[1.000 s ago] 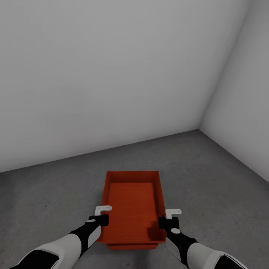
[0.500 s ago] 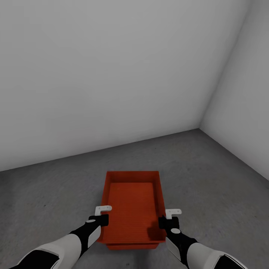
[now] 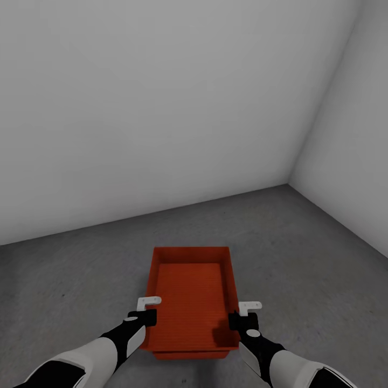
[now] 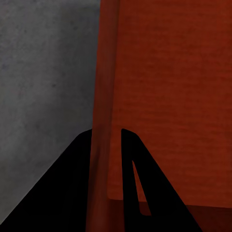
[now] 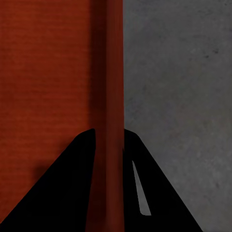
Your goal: Move the two storage containers from the living room to the garage. In the garage, place one container on the floor and stack the other container on top of it (either order is fine).
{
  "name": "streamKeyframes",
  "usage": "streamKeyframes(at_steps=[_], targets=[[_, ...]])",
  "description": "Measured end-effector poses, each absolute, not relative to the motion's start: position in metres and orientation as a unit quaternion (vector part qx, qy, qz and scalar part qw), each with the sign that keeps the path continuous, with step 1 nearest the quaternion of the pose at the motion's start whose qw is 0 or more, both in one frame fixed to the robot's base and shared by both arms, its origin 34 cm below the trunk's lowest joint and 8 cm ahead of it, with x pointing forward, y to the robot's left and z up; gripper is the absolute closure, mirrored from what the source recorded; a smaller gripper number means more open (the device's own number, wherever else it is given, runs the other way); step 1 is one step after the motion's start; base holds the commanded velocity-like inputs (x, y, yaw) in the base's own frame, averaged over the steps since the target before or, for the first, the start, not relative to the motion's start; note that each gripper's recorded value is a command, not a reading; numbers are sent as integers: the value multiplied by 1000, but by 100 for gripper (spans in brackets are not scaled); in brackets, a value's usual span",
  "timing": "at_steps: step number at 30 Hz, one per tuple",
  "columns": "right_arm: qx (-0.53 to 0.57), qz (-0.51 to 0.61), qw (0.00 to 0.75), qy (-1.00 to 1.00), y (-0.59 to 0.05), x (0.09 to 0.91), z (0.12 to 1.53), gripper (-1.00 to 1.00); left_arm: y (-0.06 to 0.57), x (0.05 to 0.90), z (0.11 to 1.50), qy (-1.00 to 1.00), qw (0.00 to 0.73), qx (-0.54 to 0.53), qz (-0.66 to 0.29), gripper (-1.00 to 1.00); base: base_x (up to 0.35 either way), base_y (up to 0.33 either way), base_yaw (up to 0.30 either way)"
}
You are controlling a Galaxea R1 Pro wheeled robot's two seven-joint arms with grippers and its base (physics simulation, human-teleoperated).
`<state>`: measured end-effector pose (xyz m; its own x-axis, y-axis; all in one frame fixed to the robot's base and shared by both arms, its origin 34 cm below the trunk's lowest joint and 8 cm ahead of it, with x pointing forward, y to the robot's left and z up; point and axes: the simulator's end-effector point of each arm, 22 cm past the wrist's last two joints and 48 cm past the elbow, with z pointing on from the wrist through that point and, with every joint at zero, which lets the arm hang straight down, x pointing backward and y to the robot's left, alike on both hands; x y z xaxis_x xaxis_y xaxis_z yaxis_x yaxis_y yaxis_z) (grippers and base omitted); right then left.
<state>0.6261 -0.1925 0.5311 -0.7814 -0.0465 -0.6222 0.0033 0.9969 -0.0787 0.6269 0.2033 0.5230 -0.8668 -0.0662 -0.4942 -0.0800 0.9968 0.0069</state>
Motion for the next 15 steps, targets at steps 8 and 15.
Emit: streamKeyframes(at_steps=[8, 15], targets=[[-12, -38, 331, 943, -192, 626, 518, 100, 203, 627, 510, 966, 256, -38, 13, 100, 0, 0, 0], [-12, -38, 331, 943, -192, 625, 506, 100, 203, 626, 498, 966, 256, -38, 14, 100, 0, 0, 0]])
